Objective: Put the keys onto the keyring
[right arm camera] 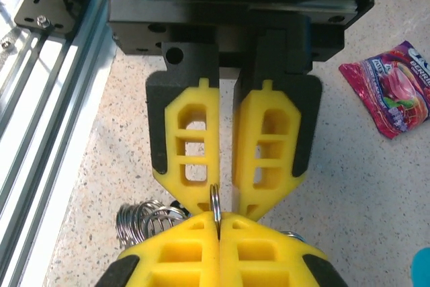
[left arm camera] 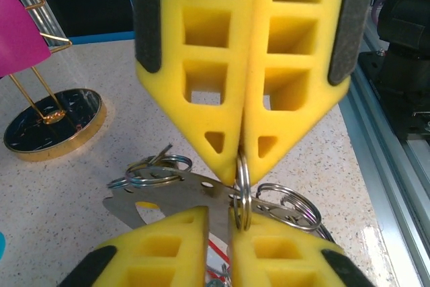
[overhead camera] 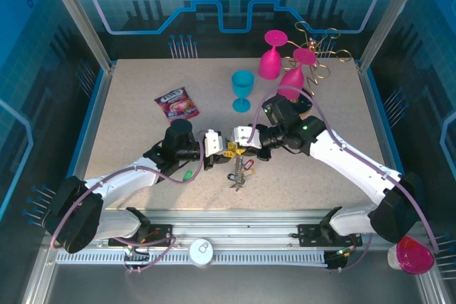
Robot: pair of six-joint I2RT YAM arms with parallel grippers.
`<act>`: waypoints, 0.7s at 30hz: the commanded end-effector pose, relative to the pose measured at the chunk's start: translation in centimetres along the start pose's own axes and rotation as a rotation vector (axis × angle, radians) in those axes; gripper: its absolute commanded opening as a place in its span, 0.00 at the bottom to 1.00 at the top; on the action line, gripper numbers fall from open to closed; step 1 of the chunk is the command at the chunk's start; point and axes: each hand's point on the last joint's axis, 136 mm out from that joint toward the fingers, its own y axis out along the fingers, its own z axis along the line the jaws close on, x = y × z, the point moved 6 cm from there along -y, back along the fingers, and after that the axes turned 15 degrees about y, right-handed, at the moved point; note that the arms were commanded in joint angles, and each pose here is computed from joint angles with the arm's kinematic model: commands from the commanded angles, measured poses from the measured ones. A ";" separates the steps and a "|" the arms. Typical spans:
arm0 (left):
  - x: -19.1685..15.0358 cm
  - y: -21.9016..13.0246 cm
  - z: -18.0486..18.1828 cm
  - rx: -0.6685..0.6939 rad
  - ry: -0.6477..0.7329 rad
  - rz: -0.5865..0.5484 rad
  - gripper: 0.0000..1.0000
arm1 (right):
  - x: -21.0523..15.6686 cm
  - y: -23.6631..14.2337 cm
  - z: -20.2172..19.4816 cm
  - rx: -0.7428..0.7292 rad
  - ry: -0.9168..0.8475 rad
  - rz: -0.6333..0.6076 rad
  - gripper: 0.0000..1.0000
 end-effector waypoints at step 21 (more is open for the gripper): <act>2.5 -0.4 0.5 0.006 0.067 -0.088 0.08 | 1.4 0.3 0.4 0.002 -0.042 0.006 0.00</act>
